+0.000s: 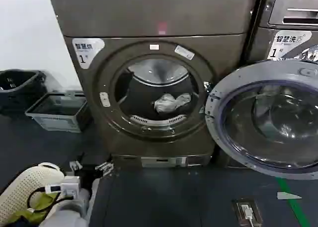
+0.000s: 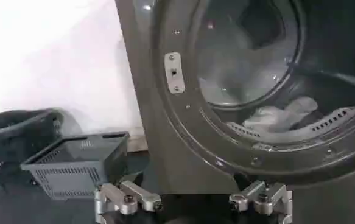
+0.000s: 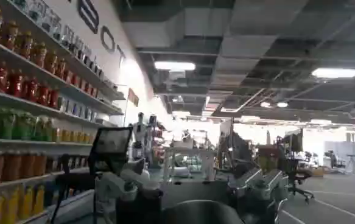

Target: Grasp the clothes from the dryer.

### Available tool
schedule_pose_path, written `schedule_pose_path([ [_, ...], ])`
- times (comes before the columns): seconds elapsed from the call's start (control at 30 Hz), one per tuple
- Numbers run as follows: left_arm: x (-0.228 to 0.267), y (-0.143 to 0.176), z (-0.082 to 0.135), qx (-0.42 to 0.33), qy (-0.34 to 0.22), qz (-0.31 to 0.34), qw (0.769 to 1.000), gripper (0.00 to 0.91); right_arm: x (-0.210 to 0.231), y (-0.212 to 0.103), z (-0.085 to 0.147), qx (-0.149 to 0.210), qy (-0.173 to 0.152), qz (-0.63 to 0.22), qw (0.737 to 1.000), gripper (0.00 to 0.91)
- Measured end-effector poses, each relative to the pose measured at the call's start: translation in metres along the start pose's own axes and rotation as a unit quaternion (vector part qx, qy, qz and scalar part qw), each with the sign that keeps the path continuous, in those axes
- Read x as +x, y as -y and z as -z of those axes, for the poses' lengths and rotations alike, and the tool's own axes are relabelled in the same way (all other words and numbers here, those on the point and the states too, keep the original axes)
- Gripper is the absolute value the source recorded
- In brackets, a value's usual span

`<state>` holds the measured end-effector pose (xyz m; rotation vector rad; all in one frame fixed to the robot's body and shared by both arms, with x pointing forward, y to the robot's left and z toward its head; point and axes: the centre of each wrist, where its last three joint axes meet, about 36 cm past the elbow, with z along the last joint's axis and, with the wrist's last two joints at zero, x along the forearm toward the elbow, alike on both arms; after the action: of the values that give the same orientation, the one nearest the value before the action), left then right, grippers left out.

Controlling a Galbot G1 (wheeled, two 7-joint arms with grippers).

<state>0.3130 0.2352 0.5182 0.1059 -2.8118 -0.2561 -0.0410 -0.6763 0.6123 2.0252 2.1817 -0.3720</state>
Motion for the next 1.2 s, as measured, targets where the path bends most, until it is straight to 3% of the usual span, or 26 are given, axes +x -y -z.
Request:
schedule_pose_path([
  [0.23,0.0004,-0.0001,0.0000,-0.002,0.000,-0.002,1.000,0.907,-0.0021,-0.0070,-0.0047,-0.003,0.014,0.000,1.000,0.907],
  [1.2,-0.0038,0.0049,-0.0028,0.006,-0.005,-0.010,1.000,0.907,0.0002,-0.0050,-0.0100,-0.022,0.013,-0.035,0.999,0.907],
])
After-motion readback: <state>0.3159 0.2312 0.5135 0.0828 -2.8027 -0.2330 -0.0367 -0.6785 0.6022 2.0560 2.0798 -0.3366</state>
